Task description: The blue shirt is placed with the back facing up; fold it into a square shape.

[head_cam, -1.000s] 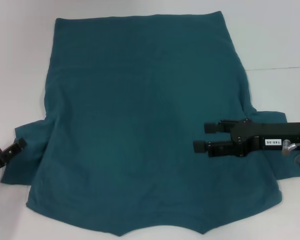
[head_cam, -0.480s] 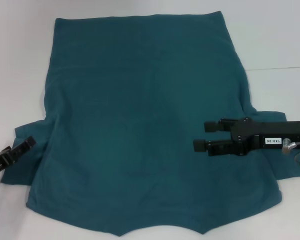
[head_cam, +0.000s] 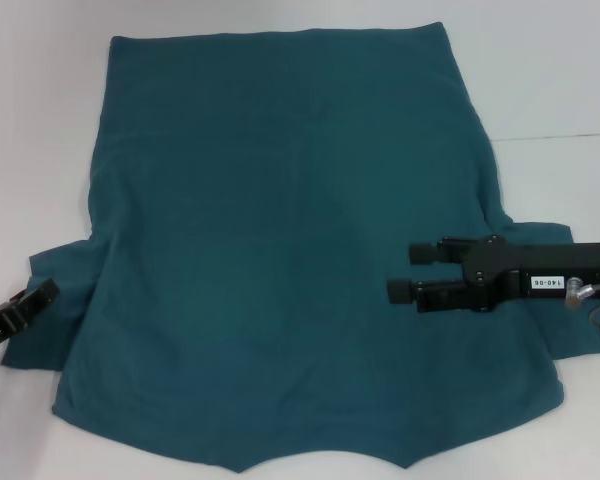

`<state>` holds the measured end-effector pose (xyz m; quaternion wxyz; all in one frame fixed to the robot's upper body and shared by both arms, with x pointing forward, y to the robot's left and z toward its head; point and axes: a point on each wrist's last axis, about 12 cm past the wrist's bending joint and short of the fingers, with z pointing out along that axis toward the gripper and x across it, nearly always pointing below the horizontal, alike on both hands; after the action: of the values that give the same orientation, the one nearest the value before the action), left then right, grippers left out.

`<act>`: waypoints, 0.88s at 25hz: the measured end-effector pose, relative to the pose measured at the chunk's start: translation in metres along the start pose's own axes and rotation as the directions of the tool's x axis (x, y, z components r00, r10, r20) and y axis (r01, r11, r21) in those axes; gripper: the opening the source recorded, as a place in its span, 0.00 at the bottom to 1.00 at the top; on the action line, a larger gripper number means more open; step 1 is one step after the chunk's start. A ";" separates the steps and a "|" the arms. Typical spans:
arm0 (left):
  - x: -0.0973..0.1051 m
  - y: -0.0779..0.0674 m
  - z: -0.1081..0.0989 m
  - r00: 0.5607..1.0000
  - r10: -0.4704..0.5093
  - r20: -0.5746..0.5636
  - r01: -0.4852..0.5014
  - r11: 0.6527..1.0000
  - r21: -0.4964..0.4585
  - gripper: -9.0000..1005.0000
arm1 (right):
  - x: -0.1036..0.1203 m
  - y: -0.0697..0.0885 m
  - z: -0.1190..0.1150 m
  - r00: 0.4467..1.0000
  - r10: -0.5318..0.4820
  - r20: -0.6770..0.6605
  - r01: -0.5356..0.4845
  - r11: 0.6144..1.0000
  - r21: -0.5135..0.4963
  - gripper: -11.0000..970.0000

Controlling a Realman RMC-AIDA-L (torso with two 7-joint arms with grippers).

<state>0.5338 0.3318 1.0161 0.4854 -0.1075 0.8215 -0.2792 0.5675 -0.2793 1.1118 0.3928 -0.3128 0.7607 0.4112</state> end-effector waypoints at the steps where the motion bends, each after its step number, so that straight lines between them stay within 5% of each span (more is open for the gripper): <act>1: 0.000 0.000 0.000 1.000 0.000 0.000 0.000 1.000 0.000 0.53 | 0.000 0.000 0.000 1.000 0.000 0.001 0.000 1.000 0.000 0.97; 12: -0.001 0.000 0.000 1.000 0.002 0.000 -0.002 1.000 -0.001 0.29 | 0.001 0.000 -0.001 1.000 0.002 0.002 -0.002 1.000 0.002 0.97; 15: -0.001 0.000 0.000 1.000 0.003 0.000 -0.003 1.000 -0.001 0.07 | 0.001 0.000 -0.001 1.000 0.005 0.005 -0.005 1.000 0.003 0.97; 22: -0.010 0.000 0.001 0.999 0.032 0.000 -0.032 0.999 0.002 0.01 | 0.002 0.000 0.000 1.000 0.011 0.011 -0.011 1.000 0.000 0.97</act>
<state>0.5396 0.3362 1.0231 0.4901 -0.0938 0.8228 -0.2721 0.5663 -0.2791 1.1102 0.3946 -0.3063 0.7605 0.4149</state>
